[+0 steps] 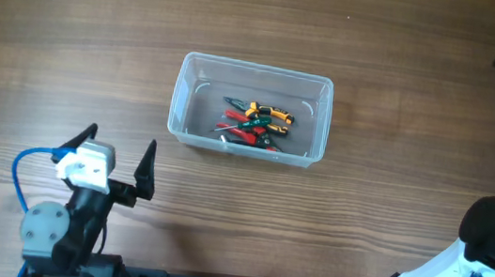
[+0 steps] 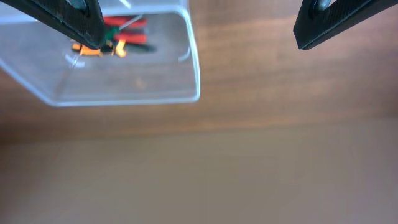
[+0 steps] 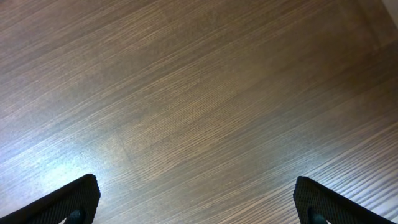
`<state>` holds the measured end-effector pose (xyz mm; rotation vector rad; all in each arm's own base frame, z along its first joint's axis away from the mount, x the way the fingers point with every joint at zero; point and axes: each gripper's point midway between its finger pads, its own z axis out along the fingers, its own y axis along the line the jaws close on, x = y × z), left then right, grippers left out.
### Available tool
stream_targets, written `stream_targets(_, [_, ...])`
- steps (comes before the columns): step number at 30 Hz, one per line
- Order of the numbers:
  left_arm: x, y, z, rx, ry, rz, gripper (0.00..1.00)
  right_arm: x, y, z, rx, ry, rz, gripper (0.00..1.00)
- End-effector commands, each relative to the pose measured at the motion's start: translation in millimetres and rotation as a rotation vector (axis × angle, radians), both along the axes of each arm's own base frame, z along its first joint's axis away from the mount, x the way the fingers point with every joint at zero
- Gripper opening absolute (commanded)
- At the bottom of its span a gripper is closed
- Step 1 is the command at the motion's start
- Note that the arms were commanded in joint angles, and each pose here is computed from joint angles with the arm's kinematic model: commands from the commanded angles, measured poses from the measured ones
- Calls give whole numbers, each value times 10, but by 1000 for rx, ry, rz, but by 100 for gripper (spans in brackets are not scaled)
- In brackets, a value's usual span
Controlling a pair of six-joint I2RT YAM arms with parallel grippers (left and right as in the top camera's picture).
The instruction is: Pack container
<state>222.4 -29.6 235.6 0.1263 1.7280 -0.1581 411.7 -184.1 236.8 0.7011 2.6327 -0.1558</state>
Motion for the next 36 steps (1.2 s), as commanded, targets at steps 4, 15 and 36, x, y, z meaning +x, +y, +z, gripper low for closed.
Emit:
stream_targets(4, [31,26,-219,-10,27,9,100,15,29,48,3,-17,5,100])
stream_targets(15, [45,119,-498,-74,27,75,100,15,29,48,3,-17,5,100])
stream_targets(36, [61,471,-779,-221,68,307,100,15,29,48,3,-17,5,100])
